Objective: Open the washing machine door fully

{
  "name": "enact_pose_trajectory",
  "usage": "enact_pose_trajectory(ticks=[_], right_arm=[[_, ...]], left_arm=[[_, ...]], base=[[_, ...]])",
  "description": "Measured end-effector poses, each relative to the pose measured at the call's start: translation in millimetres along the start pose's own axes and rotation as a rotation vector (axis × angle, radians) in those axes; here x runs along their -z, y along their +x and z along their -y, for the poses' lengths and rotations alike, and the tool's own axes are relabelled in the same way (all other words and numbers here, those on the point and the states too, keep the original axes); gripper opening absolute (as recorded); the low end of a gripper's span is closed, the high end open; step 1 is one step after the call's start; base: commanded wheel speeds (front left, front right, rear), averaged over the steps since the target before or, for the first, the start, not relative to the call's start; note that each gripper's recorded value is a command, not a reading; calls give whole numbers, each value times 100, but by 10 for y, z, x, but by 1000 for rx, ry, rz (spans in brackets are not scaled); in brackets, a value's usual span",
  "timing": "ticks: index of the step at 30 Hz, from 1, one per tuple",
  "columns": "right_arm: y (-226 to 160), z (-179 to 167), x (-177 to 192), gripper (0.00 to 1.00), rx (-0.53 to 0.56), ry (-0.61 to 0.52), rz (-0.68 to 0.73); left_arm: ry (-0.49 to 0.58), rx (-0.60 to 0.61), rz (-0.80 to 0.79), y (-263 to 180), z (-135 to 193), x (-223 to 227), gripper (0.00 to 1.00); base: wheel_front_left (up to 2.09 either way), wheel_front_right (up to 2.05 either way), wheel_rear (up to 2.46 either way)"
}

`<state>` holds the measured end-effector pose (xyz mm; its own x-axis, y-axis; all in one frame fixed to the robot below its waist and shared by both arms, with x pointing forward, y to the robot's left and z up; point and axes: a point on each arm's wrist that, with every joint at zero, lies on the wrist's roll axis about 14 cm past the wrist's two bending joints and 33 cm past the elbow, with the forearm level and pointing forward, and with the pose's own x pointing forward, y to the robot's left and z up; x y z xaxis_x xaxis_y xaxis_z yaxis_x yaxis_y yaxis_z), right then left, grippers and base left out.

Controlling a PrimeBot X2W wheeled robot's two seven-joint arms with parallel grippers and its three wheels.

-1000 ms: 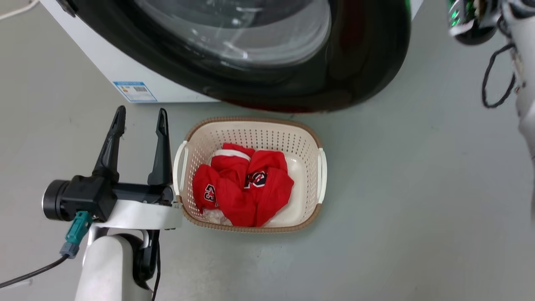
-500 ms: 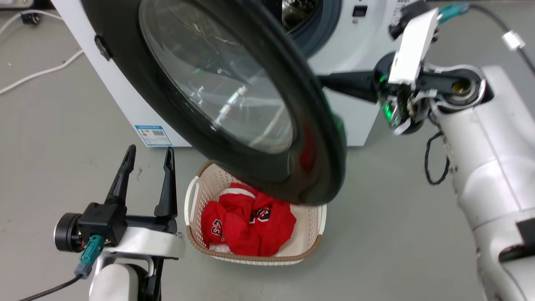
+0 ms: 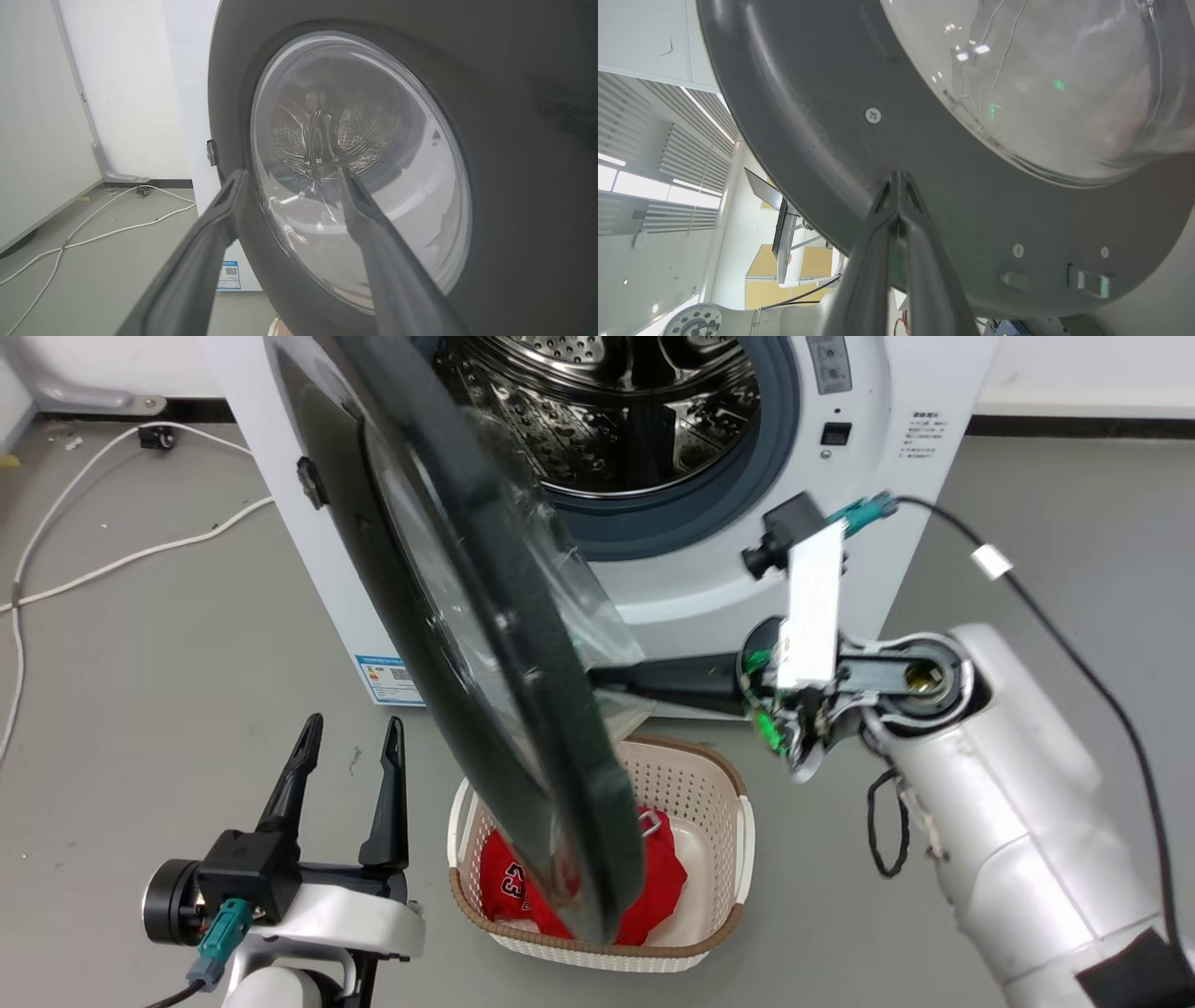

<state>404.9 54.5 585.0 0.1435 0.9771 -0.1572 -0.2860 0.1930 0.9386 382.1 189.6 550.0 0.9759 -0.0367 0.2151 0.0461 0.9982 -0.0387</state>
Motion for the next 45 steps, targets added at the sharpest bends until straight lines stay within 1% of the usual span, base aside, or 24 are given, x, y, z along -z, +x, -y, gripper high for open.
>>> enact_pose_trajectory(ticks=[6,10,14,18,19,20,21,26,31,33,35,37,39,41,42,45], right_arm=[[176,-50,176,0,-28,-3,-23],[220,-85,204,0,-58,10,7],[203,-130,152,0,-105,45,114],[63,-155,-49,0,-149,93,316],[-4,-143,-122,12,-154,103,383],[-91,-118,-201,49,-156,116,457],[-186,-85,-265,100,-158,132,526],[-711,163,-468,100,-130,201,867],[-1193,457,-447,100,-69,254,1143],[-1432,603,-413,100,-30,275,1265],[-1677,733,-363,100,30,260,1381],[-1922,846,-307,100,116,201,1468],[-2160,935,-260,100,219,106,1515],[-2409,969,-245,100,324,-9,1551],[-2585,951,-252,100,372,-69,1591],[-2918,768,-254,100,522,-309,1644]], left_arm=[[1,-15,0,-42,-35,-10,100],[0,-19,-1,-35,-39,-2,100],[-3,-12,-3,-25,-11,9,100],[-3,-8,4,-19,4,-14,100],[-3,-8,5,-17,3,-19,100],[-3,-9,6,-18,2,-22,100],[-2,-9,4,-30,2,-18,100],[-5,0,-5,-54,36,11,100],[-8,11,-7,-48,75,17,100],[-9,14,-7,-45,88,17,100],[-11,17,-6,-42,100,17,100],[-13,18,-7,-38,104,20,100],[-15,20,-8,-30,110,25,100],[-16,21,-8,-21,118,29,100],[-16,23,-8,-14,125,30,100],[-16,21,-9,-8,121,38,100]], base=[[0,0,0],[0,0,0],[0,0,0],[0,0,0],[0,0,0],[0,0,0],[0,0,0],[0,0,0],[0,0,0],[0,0,0],[0,0,0],[0,0,0],[0,0,0],[0,0,0],[0,0,0],[0,0,0]])
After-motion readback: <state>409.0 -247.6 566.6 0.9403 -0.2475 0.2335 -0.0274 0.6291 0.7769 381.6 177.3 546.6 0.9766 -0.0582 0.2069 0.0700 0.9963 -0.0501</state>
